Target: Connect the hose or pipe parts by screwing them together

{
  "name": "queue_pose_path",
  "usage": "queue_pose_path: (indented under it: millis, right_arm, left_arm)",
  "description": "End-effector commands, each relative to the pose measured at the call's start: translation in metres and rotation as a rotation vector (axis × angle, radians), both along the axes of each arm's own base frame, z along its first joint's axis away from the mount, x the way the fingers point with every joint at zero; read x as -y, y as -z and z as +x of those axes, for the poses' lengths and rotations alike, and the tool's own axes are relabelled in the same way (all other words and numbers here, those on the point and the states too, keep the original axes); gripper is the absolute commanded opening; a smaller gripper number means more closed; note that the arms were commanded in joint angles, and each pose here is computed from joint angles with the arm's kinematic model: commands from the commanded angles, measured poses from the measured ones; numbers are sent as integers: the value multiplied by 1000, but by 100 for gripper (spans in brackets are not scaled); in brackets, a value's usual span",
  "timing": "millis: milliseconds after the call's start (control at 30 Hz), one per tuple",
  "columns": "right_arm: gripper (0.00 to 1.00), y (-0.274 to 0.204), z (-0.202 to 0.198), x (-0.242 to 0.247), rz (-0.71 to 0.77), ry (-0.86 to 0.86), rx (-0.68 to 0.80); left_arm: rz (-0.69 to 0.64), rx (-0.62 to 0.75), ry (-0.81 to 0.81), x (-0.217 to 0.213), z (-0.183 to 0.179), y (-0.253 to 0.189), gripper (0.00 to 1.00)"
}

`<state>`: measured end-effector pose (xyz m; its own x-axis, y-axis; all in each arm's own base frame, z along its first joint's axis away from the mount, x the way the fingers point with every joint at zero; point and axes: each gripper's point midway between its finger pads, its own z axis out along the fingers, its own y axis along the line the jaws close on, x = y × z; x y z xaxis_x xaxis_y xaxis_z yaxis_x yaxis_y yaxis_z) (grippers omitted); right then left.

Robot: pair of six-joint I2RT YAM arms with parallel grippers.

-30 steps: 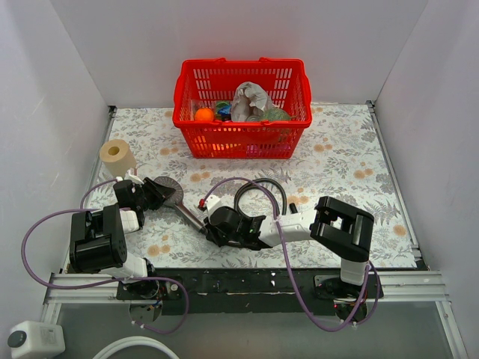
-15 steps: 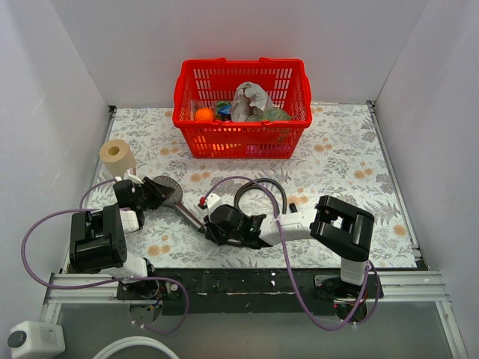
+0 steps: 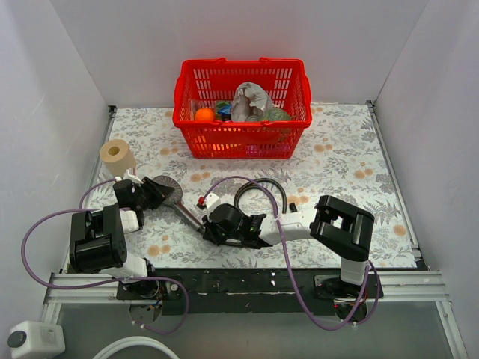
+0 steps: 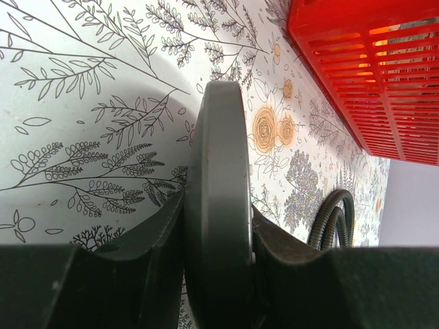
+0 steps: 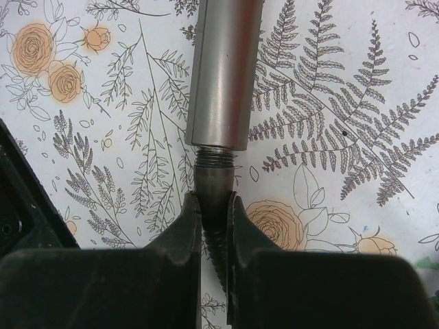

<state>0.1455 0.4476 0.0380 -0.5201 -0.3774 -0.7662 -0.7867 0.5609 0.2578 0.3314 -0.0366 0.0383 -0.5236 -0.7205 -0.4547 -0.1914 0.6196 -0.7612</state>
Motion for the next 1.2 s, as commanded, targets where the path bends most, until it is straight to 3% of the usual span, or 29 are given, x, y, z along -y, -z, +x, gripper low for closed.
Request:
queue_pose_path:
  millis: [0, 333, 733, 933, 1167]
  right_arm:
    - [1, -33, 16, -23, 114, 30, 48]
    - [1, -53, 78, -17, 221, 250, 32]
    - [1, -82, 79, -37, 368, 172, 13]
    - [1, -107, 81, -44, 480, 117, -45]
    - [1, -126, 69, -43, 593, 52, -138]
  left_arm:
    - [22, -13, -8, -3, -4, 2, 0]
    - [-23, -5, 31, 6, -7, -5, 0]
    - [-168, 14, 184, 36, -19, -22, 0]
    - [-267, 42, 323, 57, -34, -42, 0]
    - [-316, 81, 372, 65, -40, -63, 0]
